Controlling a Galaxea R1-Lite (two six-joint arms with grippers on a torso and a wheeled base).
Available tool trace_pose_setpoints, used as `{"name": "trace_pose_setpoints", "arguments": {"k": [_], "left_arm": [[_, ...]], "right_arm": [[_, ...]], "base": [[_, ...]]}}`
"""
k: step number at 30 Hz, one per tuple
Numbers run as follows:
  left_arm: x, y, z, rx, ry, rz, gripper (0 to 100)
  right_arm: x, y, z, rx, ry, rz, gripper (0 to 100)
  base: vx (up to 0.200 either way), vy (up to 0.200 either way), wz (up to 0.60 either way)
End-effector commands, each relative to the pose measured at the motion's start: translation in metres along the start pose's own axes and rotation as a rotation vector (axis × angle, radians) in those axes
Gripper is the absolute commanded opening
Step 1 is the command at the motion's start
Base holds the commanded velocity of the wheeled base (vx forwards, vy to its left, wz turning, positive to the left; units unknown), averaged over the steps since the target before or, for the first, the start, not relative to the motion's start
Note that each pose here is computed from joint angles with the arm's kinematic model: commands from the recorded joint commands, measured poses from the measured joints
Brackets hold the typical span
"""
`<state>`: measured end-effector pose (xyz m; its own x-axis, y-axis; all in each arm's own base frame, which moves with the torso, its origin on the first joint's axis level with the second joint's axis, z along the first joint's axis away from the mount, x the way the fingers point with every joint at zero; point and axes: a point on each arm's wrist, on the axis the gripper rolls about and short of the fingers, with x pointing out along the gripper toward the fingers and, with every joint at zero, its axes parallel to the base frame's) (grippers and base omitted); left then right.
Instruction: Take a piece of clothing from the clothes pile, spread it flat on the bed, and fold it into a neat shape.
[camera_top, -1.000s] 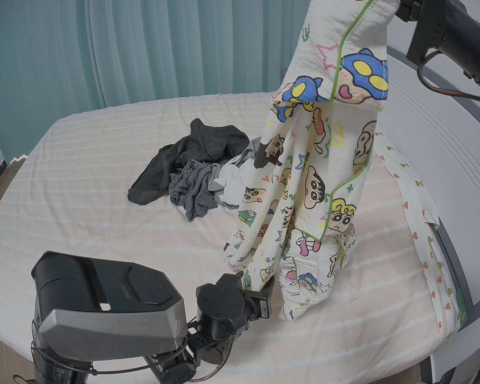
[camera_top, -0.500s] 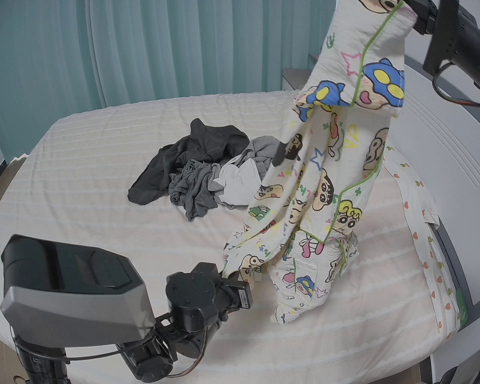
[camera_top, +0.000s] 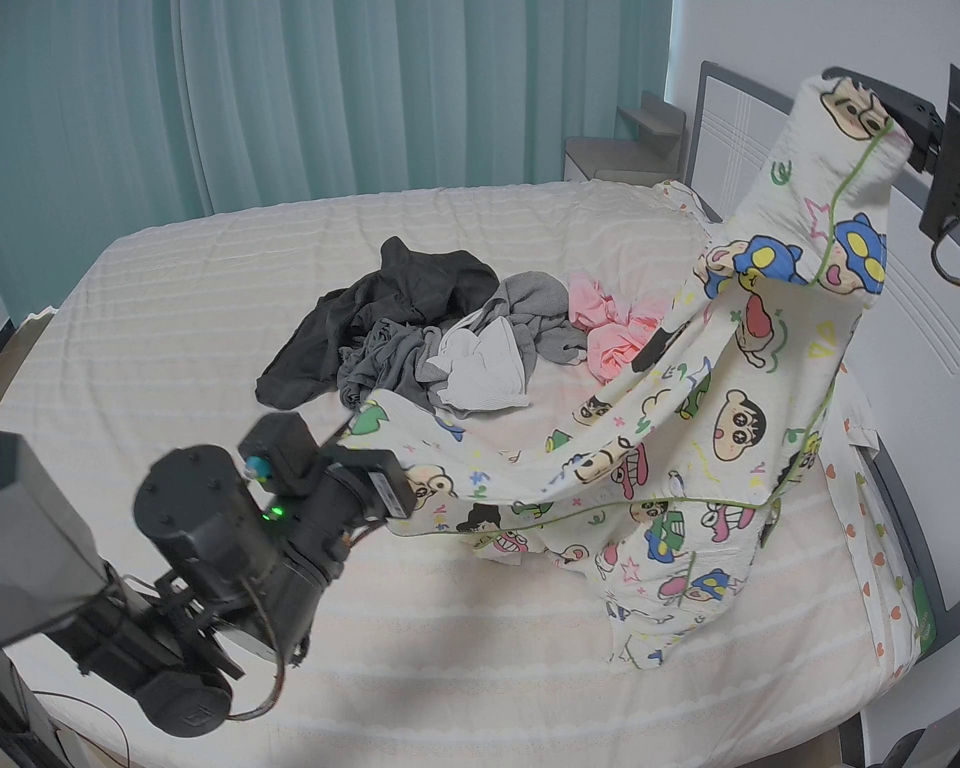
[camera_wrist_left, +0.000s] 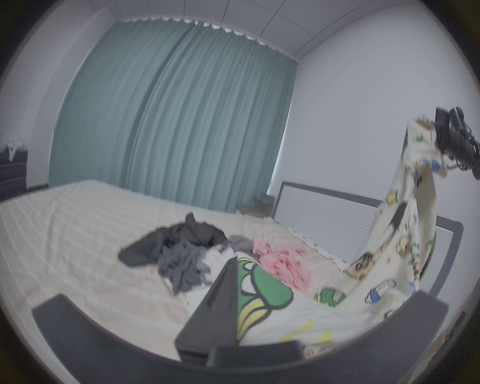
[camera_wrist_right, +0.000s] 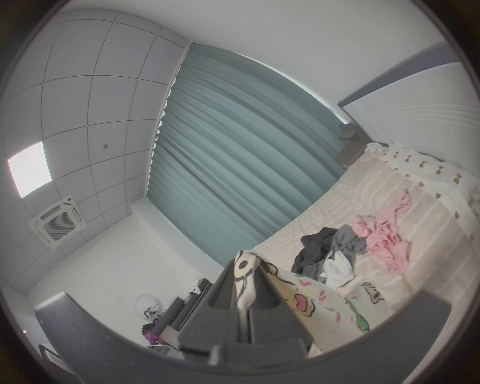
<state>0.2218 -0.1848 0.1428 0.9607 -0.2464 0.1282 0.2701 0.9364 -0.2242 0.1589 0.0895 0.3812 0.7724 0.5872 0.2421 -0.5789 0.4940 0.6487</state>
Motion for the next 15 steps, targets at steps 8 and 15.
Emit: {"name": "trace_pose_setpoints", "arguments": {"k": [8,15], "left_arm": [[-0.018,0.019,0.149,0.024,-0.352,0.068,0],[-0.031,0.012,0.206,0.023,-0.397,0.008,0]], "right_arm": [[-0.045,-0.019,-0.003,-0.033,-0.060,-0.109,0],[-0.053,0.002,0.014,-0.052,-0.123,-0.036,0]], "base": [[0.000,0.000,0.00],[0.000,0.000,0.00]]}}
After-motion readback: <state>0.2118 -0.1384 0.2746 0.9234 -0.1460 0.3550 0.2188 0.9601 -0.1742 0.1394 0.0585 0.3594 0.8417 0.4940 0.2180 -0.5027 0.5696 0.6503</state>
